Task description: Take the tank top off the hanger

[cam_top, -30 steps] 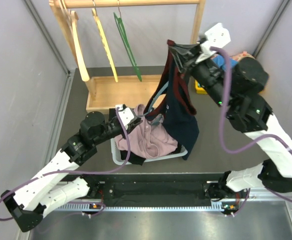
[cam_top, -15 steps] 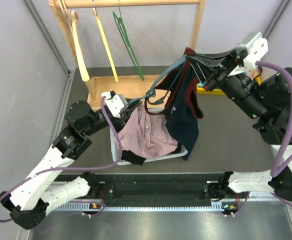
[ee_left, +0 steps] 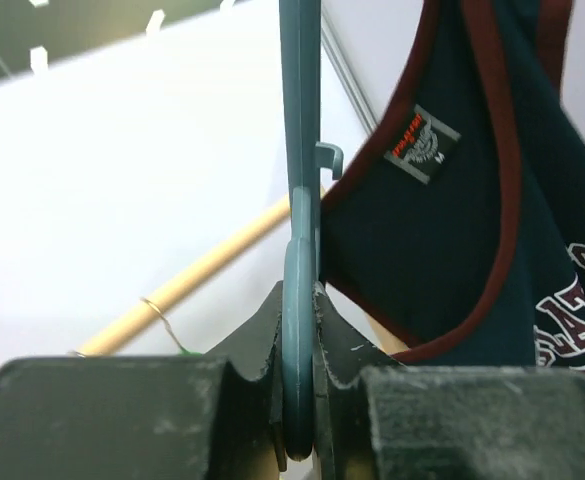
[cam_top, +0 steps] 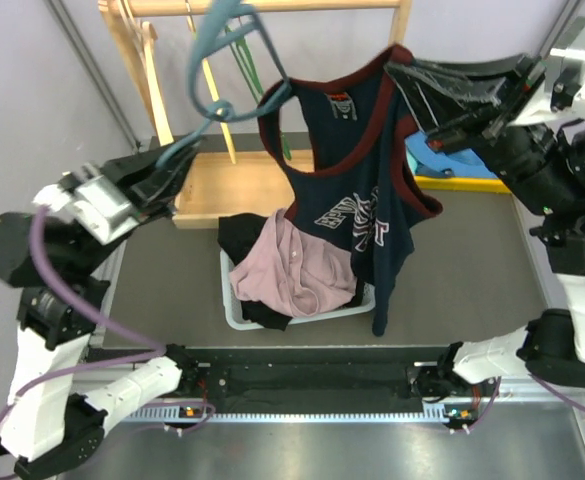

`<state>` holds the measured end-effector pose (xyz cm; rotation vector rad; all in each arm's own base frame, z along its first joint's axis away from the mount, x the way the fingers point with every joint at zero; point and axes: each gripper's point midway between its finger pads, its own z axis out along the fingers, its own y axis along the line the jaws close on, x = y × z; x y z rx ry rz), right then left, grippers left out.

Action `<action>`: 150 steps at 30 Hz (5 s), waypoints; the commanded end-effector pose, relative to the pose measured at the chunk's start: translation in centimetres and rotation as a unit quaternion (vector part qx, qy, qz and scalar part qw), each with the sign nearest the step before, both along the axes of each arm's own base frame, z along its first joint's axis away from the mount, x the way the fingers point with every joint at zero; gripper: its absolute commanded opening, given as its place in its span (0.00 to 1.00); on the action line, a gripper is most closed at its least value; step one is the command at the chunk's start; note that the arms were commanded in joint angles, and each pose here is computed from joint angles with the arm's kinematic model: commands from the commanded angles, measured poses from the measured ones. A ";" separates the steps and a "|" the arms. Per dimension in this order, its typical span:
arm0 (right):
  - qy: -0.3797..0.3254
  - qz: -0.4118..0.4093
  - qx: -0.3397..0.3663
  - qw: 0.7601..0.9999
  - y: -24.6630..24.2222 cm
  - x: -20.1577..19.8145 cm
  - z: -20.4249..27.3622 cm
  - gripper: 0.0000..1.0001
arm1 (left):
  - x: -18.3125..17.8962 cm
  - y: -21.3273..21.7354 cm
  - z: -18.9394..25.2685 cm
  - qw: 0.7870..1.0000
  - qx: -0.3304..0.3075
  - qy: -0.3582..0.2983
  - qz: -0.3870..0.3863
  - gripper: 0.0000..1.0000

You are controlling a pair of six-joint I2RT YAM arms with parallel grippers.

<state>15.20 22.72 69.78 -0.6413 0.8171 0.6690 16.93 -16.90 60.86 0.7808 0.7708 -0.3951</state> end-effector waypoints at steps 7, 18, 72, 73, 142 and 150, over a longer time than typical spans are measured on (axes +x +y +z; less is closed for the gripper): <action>-0.136 0.037 0.126 0.982 0.5 -2.3 8.5 0.00 | -3.3 3.1 3.8 0.998 -0.038 -0.052 0.019 0.00; 0.026 0.009 -0.061 0.998 9.8 5.3 -5.4 0.00 | -8.1 5.6 5.8 0.993 -0.080 -0.081 0.017 0.00; 0.533 -0.175 -0.096 0.822 -3.3 6.1 -51.3 0.25 | -3.9 3.6 0.6 0.998 -0.057 -0.005 0.001 0.00; 0.531 -0.184 -0.094 0.822 -3.6 6.3 -51.2 0.13 | -3.9 3.6 0.6 0.998 -0.057 -0.006 0.001 0.00; 0.178 -0.017 -0.187 0.966 -3.8 0.0 -20.5 0.99 | -2.9 2.1 -28.0 0.866 0.373 0.317 -0.096 0.00; 0.122 0.084 -0.256 0.955 1.9 -0.7 -18.5 0.98 | -3.3 3.4 -29.7 0.836 0.425 0.335 -0.090 0.00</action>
